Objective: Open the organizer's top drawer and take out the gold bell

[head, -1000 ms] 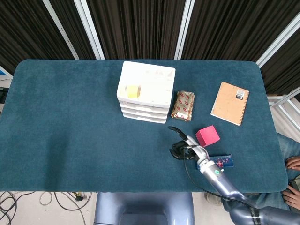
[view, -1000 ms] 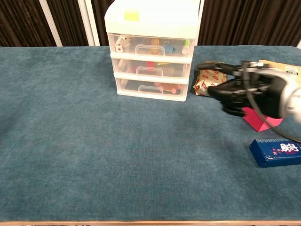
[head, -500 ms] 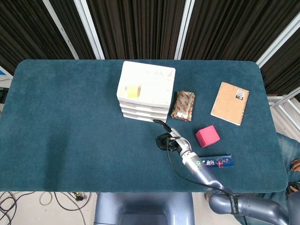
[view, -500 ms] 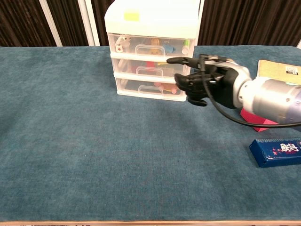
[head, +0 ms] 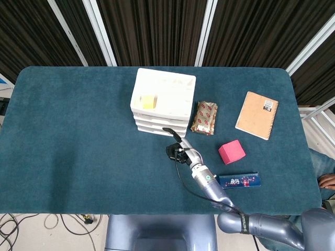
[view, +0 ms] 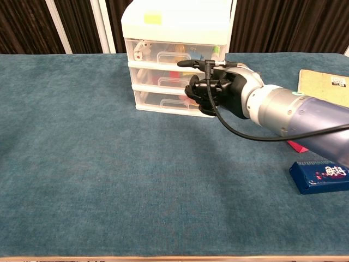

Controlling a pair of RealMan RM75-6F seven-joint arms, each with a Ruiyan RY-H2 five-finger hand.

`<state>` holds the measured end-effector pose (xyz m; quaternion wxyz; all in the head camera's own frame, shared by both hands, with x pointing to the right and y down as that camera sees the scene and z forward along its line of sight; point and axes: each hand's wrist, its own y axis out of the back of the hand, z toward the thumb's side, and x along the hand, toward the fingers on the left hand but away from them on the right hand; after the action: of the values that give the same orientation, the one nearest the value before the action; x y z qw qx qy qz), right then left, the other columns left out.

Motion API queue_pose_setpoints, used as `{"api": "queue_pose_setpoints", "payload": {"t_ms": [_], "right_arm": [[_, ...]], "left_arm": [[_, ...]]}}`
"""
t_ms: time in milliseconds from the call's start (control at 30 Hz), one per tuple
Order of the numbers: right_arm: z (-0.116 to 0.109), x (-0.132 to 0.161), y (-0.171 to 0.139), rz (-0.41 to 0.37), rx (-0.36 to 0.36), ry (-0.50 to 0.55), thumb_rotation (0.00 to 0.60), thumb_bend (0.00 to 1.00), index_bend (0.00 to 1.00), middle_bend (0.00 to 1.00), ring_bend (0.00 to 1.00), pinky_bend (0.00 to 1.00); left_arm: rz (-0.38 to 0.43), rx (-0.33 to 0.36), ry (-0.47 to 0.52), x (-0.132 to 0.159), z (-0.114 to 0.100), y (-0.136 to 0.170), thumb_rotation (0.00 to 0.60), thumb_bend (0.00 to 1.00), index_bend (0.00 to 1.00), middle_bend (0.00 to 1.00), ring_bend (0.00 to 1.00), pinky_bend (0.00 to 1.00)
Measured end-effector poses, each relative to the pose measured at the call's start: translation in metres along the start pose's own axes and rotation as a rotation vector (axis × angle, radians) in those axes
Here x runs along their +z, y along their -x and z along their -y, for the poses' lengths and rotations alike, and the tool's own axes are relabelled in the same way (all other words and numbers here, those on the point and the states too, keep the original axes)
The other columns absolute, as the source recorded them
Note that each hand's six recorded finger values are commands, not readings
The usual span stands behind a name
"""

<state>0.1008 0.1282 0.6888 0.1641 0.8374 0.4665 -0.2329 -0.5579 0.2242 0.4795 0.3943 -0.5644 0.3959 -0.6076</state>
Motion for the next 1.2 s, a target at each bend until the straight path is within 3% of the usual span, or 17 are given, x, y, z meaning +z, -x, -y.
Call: {"api": "queue_pose_setpoints", "payload": {"t_ms": [233, 533, 1200], "right_arm": [[0.008, -0.002, 0.013, 0.031, -0.041, -0.005, 0.6, 0.84, 0.07, 0.85, 0.98, 0.9], [0.021, 0.0, 0.025, 0.059, -0.035, 0.01, 0.6, 0.84, 0.04, 0.85, 0.98, 0.9], [0.02, 0.01, 0.04, 0.062, -0.05, 0.025, 0.6, 0.84, 0.04, 0.85, 0.98, 0.9]], "left_arm": [[-0.002, -0.004, 0.004, 0.0, 0.0, 0.0, 0.6, 0.24, 0.13, 0.0, 0.0, 0.0], [-0.005, -0.003, 0.009, 0.0, -0.001, 0.0, 0.6, 0.24, 0.13, 0.0, 0.0, 0.0], [-0.009, -0.007, 0.004, -0.001, -0.001, 0.0, 0.6, 0.24, 0.13, 0.0, 0.0, 0.0]]}}
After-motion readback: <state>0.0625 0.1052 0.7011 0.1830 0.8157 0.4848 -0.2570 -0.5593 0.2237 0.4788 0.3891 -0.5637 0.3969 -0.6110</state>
